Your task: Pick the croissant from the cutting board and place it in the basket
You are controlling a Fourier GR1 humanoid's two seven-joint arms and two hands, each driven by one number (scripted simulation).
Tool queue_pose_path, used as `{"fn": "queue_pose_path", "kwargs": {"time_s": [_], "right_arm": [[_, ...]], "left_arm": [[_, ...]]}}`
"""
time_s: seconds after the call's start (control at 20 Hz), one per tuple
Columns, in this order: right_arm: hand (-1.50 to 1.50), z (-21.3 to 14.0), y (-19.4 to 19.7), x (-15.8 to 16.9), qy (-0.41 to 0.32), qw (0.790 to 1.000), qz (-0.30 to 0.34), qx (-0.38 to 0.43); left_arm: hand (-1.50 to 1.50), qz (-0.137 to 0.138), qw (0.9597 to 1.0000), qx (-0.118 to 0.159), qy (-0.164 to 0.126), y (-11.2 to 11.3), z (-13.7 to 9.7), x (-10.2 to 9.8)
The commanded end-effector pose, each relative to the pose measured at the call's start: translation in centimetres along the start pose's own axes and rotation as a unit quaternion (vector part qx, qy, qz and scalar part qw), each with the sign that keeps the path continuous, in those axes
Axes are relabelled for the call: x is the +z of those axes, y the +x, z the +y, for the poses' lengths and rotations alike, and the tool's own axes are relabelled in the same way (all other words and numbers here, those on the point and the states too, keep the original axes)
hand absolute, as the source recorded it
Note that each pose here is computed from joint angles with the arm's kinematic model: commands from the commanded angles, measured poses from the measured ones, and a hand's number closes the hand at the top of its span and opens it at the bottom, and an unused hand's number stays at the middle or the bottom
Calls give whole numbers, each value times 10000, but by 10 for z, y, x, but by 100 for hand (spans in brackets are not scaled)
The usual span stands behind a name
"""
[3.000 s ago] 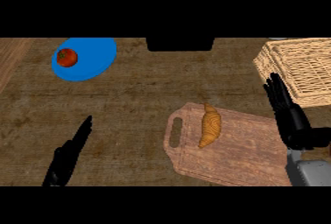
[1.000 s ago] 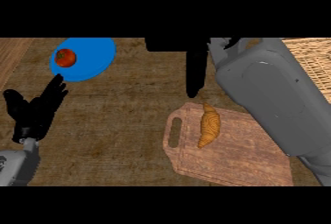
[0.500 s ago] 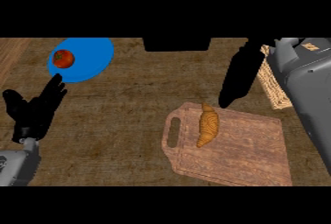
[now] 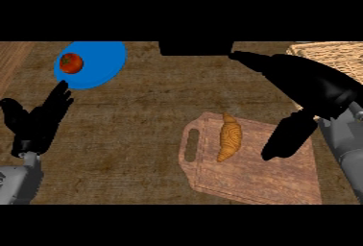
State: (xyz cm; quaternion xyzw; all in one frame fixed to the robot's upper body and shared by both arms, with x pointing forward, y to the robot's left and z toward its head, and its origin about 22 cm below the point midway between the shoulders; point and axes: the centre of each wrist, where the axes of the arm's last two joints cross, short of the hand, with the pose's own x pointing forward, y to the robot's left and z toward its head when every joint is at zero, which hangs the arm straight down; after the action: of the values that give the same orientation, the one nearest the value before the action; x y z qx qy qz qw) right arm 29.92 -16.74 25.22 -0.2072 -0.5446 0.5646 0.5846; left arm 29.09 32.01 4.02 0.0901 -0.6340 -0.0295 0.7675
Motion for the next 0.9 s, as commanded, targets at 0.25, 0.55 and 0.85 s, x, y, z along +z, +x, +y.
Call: {"fn": "queue_pose_path", "kwargs": {"time_s": [0.25, 0.55, 0.85], "right_arm": [[-150, 61, -19, -22, -494, 9985, 49, -224], [-150, 110, -63, -59, -649, 9957, -28, -656], [-150, 132, -76, -72, -78, 9989, 352, -310]], "left_arm": [[0, -51, 9999, -39, -104, 10, -4, 4], [0, -82, 9999, 74, -94, 16, -8, -9], [0, -44, 10000, 64, -59, -8, 3, -4]]}}
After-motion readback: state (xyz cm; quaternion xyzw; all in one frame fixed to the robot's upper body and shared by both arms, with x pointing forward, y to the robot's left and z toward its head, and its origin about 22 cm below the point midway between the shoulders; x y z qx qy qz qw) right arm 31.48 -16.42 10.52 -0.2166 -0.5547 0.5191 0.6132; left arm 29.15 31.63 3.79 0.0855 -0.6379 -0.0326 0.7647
